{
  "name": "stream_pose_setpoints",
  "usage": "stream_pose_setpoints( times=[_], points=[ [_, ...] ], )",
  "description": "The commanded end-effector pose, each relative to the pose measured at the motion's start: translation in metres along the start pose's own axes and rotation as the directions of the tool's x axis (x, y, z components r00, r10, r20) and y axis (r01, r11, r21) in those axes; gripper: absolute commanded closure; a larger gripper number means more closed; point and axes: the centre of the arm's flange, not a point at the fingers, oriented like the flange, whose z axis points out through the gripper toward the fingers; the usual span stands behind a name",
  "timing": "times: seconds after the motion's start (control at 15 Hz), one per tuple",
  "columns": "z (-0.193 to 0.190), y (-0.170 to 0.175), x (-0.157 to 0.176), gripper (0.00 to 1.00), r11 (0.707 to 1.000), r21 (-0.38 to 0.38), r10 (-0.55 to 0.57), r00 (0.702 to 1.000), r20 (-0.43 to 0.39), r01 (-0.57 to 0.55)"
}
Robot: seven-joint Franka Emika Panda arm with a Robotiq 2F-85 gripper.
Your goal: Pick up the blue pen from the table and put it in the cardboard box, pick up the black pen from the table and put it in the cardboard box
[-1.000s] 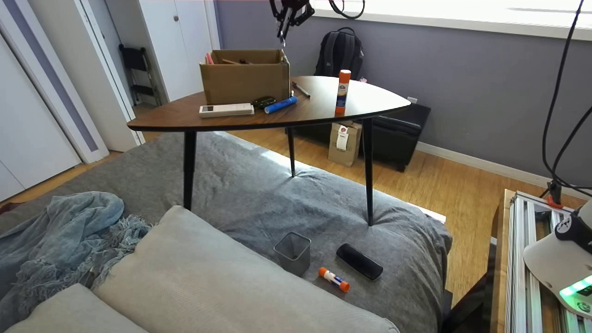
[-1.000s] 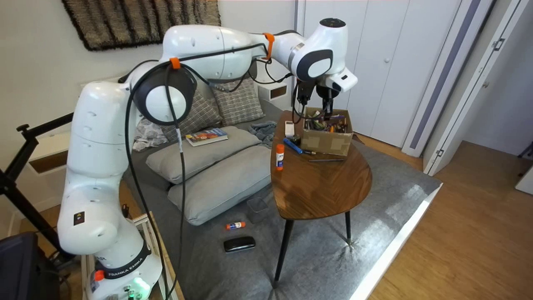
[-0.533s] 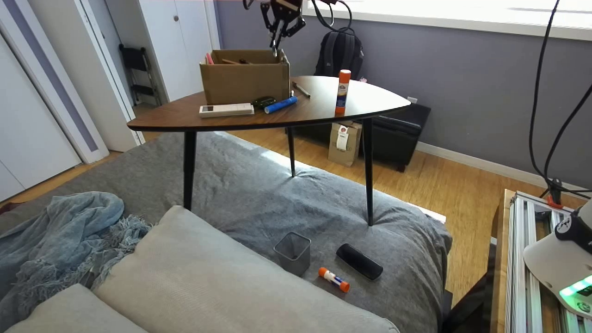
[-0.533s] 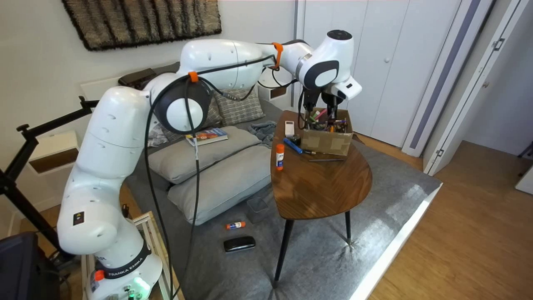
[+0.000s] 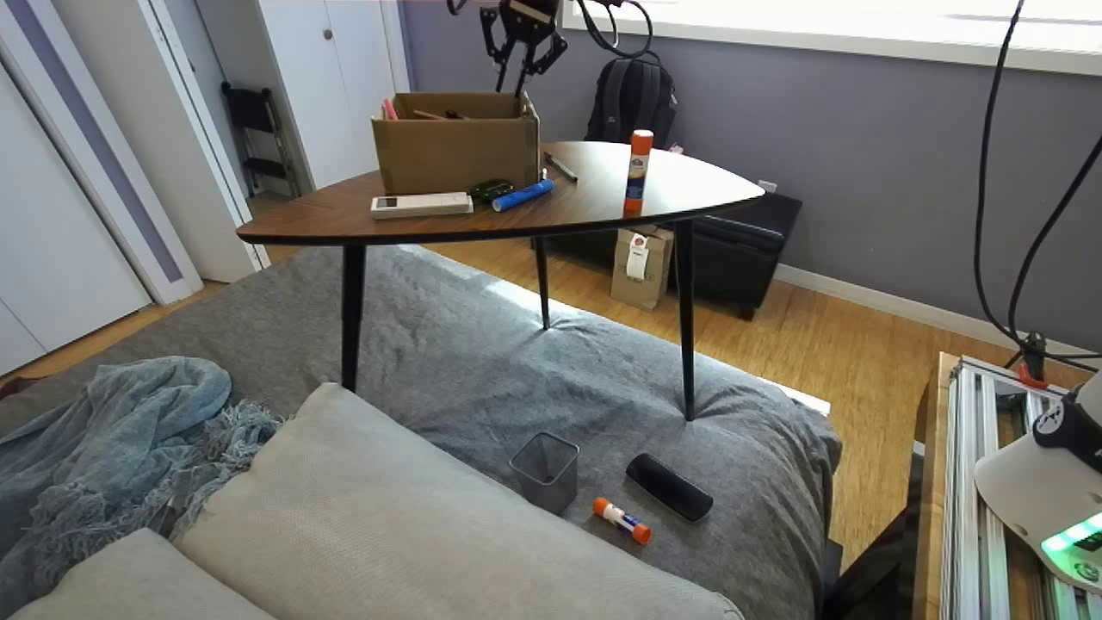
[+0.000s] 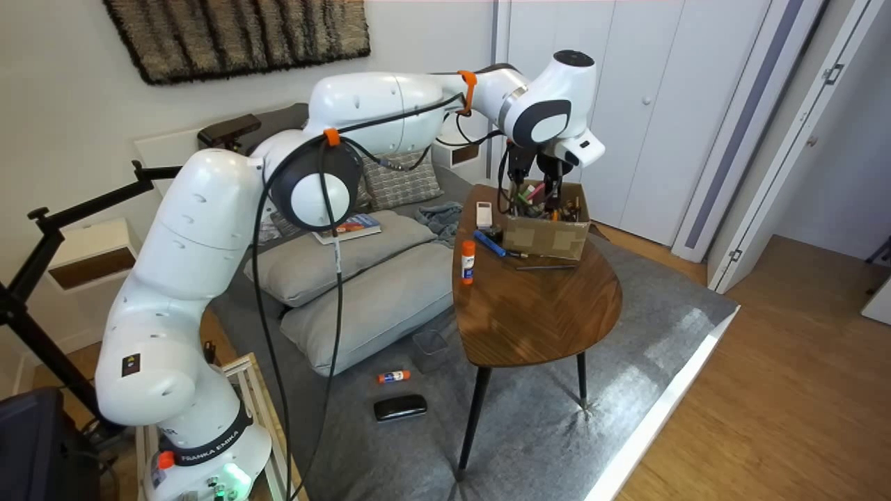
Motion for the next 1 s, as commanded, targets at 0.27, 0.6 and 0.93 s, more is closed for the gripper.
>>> stream_pose_setpoints(
  times=[0.27, 0.6, 0.93],
  points=[
    [-0.024, -0.007, 0.004, 0.09, 0.999, -0.037, -0.004, 1.0, 0.004, 0.005],
    [-0.032, 0.001, -0.01, 0.0, 0.991, -0.125, -0.05, 0.999, 0.0, 0.049],
    [-0.032, 0.017, -0.024, 0.0, 0.96, -0.26, -0.098, 0.995, 0.017, 0.099]
  ],
)
